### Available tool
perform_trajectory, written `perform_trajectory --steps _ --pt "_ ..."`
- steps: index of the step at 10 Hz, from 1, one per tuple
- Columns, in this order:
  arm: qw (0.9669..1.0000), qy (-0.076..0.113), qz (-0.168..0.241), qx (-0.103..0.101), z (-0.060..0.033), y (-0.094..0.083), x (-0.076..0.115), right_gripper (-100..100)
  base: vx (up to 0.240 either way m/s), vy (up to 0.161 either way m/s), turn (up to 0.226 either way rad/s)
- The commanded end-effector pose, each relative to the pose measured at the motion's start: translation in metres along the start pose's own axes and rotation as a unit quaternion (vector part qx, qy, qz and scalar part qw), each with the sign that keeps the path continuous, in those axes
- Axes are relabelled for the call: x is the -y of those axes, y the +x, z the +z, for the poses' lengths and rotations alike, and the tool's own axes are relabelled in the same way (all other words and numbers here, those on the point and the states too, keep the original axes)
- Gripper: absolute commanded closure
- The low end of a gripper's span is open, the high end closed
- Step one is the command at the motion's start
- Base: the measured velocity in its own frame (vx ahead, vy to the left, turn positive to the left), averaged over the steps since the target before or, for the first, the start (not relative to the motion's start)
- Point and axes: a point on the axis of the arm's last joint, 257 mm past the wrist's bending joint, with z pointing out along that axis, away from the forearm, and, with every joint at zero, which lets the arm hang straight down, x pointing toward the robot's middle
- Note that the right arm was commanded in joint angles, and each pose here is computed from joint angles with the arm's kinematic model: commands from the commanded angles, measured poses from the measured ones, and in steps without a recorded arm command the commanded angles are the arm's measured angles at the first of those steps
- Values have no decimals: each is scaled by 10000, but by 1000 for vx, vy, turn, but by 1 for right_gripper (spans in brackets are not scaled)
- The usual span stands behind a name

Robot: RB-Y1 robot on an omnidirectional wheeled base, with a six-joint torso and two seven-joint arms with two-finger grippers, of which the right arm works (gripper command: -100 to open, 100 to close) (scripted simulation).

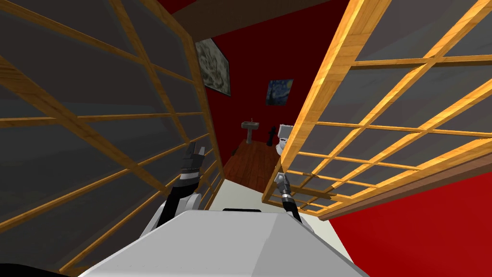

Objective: Pull the door open

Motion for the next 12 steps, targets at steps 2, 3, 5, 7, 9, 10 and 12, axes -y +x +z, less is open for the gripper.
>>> perform_trajectory --steps 2,3,5,7,9,10,12 --pt "9989 -25 468 44 5 13 6 -100 -48 -11 29" --pt "9977 -42 676 73 9 22 12 -100 -65 -12 72" --pt "9948 -61 1015 101 12 32 18 -100 -52 -8 27" --pt "9911 -82 1323 130 15 42 25 -100 -48 -9 39" --pt "9867 -102 1614 159 18 52 32 -100 -72 -15 47" --pt "9821 -123 1873 187 20 62 41 -100 -53 -11 41" --pt "9755 -146 2183 215 23 73 50 -100 -47 -13 38"
